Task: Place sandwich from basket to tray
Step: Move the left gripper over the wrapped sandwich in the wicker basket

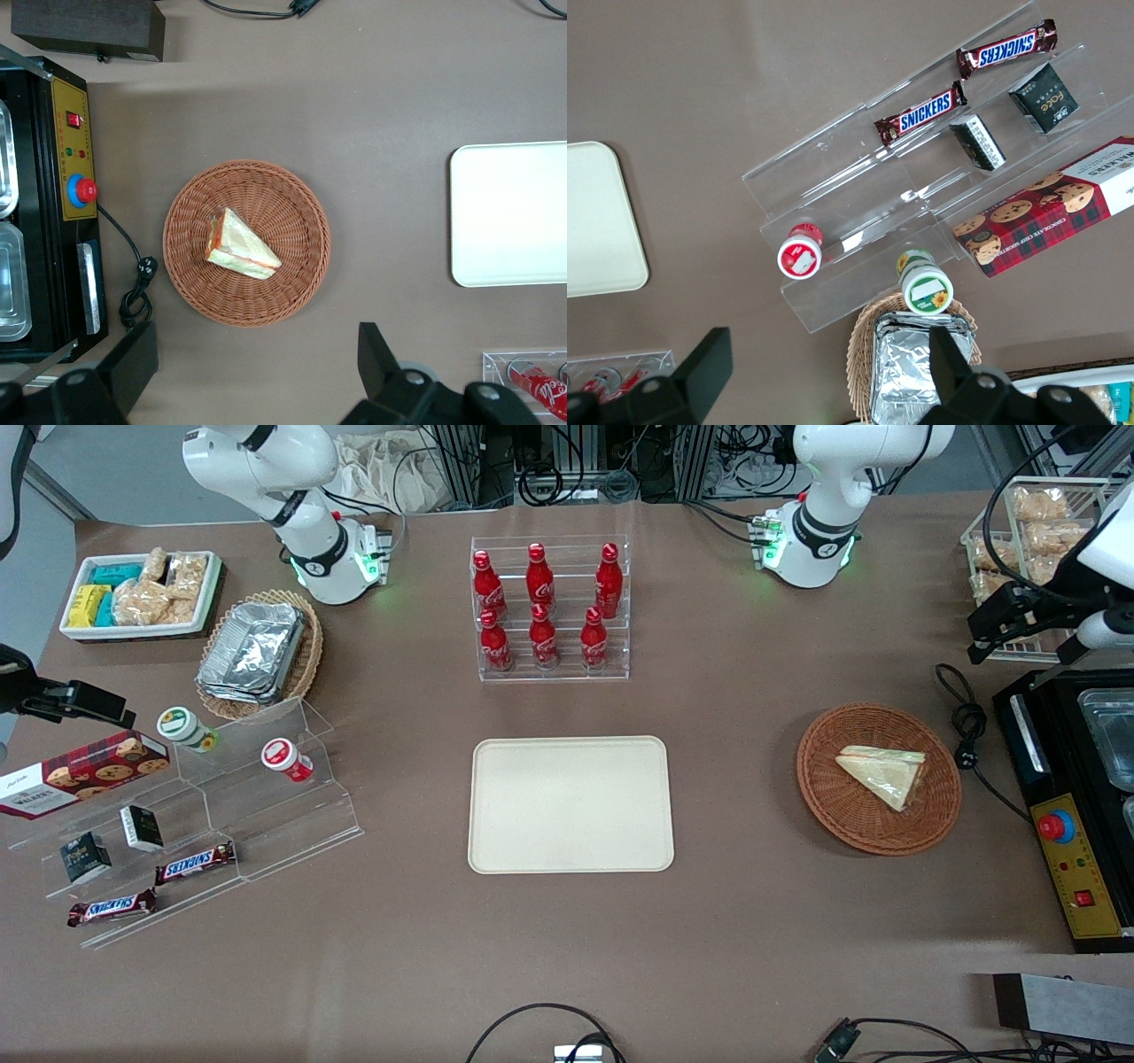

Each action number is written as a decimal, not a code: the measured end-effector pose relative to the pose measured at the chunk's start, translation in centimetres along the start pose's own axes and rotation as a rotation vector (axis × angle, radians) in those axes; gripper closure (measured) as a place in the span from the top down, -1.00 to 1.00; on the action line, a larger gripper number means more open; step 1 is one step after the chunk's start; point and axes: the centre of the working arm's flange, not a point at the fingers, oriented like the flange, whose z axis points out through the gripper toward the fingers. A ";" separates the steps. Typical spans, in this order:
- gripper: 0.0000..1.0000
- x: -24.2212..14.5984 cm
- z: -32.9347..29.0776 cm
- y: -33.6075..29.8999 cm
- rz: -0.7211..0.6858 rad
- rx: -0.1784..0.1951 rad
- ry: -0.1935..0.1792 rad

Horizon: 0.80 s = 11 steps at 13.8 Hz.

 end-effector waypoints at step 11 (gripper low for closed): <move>1.00 4.2 12.1 -0.2 -0.343 0.020 -0.154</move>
